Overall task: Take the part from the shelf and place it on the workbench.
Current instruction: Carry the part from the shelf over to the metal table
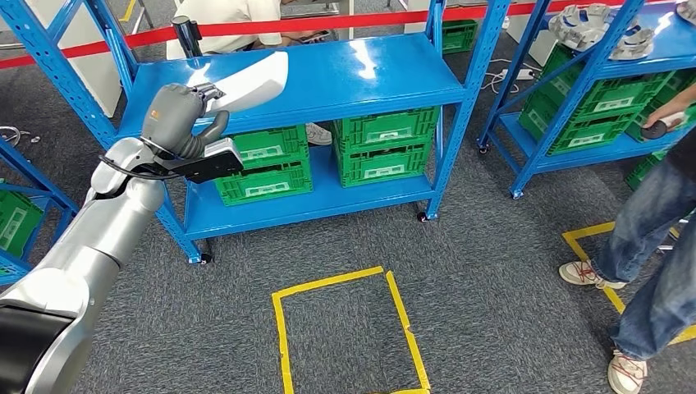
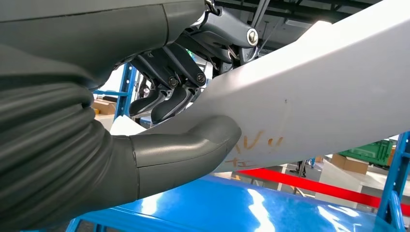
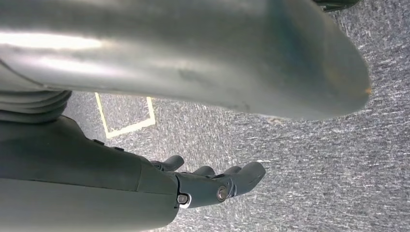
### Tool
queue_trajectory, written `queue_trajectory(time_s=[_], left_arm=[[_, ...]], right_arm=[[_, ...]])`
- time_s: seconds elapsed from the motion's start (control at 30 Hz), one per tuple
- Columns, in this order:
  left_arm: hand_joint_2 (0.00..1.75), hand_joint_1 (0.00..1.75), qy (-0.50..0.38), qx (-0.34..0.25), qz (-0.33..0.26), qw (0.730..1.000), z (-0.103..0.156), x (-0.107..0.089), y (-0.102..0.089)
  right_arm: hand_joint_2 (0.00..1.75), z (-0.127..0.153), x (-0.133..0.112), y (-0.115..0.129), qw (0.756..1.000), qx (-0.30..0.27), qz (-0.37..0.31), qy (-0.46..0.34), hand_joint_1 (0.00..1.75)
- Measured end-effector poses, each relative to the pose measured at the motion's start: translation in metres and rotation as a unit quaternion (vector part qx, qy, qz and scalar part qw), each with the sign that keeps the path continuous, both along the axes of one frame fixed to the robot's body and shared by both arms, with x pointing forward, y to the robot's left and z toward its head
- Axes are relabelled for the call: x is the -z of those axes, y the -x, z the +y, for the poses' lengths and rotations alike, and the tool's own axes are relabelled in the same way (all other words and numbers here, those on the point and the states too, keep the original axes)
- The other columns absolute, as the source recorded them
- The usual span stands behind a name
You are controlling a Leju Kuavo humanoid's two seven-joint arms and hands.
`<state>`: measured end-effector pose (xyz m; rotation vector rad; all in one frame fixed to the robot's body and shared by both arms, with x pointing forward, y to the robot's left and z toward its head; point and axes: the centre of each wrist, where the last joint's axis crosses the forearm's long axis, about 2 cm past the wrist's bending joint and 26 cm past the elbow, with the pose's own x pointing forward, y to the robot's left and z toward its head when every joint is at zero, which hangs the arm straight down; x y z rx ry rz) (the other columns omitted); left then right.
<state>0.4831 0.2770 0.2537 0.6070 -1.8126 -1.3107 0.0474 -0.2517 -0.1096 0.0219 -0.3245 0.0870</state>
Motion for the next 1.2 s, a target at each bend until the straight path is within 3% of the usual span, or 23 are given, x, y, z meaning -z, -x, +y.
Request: queue_trajectory(time_s=[0.53, 0.77, 1.2], left_arm=[[1.75, 1.75, -0.002, 0.007, 0.005, 1.0, 0.001, -0.003, -0.002], [1.75, 1.75, -0.013, 0.003, 0.034, 0.999, 0.013, 0.014, 0.003], [1.75, 1.75, -0.009, 0.004, 0.032, 0.999, 0.018, 0.007, 0.0]], right_arm=[[0.0, 0.003, 0.0, 0.002, 1.0, 0.013, 0.009, -0.007, 0.0], [0.0, 0.008, 0.0, 0.008, 0.999, 0.015, 0.028, -0.013, 0.0], [0.0, 0.011, 0.0, 0.006, 0.999, 0.041, 0.02, -0.018, 0.0]])
